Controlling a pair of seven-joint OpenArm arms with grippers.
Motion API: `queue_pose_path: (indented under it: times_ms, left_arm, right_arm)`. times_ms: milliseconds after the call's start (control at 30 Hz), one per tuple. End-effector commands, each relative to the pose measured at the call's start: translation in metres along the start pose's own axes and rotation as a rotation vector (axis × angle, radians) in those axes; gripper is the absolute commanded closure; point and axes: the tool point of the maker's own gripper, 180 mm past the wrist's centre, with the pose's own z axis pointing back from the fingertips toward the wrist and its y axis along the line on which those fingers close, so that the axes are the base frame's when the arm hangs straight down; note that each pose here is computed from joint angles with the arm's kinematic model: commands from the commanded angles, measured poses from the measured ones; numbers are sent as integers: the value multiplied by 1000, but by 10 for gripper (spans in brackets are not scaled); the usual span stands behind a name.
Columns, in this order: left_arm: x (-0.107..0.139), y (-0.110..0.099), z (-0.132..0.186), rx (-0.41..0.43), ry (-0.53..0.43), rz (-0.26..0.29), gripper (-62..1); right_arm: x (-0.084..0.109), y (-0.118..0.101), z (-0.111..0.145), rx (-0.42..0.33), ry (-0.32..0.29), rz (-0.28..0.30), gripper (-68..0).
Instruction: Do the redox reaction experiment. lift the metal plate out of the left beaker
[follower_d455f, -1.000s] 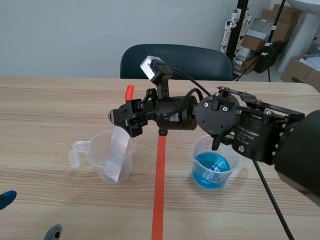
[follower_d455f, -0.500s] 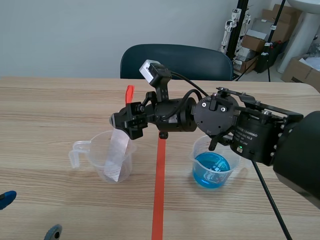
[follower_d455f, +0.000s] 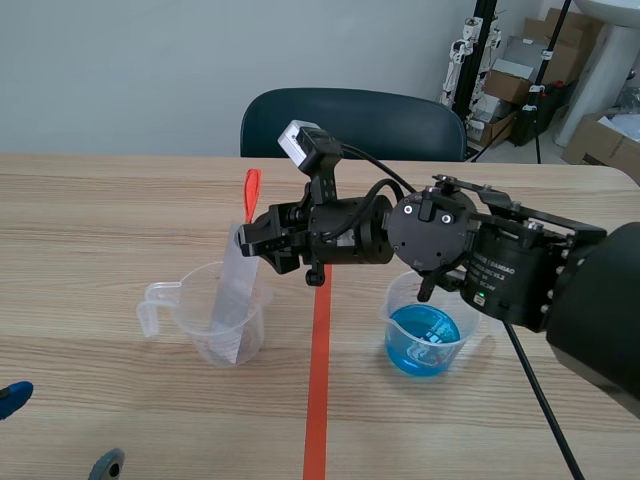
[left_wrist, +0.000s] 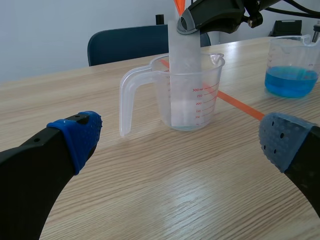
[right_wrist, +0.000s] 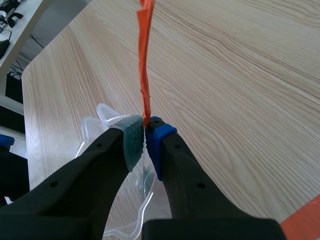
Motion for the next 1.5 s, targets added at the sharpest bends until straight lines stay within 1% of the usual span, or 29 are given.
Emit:
queue_pose_path:
  times_ms: [0, 100, 167, 267, 367, 600, 733, 900, 1133, 1367, 1467]
  left_arm:
    - [11, 1, 2, 7, -55, 2, -623]
    - [11, 1, 2, 7, -55, 2, -623]
    - [11, 1, 2, 7, -55, 2, -623]
    - [11, 1, 2, 7, -55, 2, -623]
    - [11, 1, 2, 7, -54, 2, -623]
    - [11, 1, 2, 7, -54, 2, -623]
    - [11, 1, 2, 7, -54, 2, -623]
    - [11, 1, 2, 7, -54, 2, -623]
    - [11, 1, 2, 7, -54, 2, -623]
    - [11, 1, 2, 7, -55, 1, -623]
    - [11, 1, 2, 7, -54, 1, -623]
  right_arm:
    - [21, 8, -4, 25, -41, 18, -6]
    - [21, 9, -4, 33, -41, 20, -6]
    - [21, 16, -4, 70, -40, 30, -6]
    - [20, 22, -4, 104, -32, 41, -7]
    - [18, 26, -4, 114, -14, 59, -7]
    - [13, 35, -6, 130, 48, 183, -6]
    - [14, 40, -6, 136, 56, 224, -6]
    - [19, 53, -7, 168, 70, 274, -6]
    - [30, 75, -4, 209, 72, 362, -6]
    - [46, 91, 5, 229, 46, 472, -6]
    - [51, 98, 9, 239, 39, 510, -6]
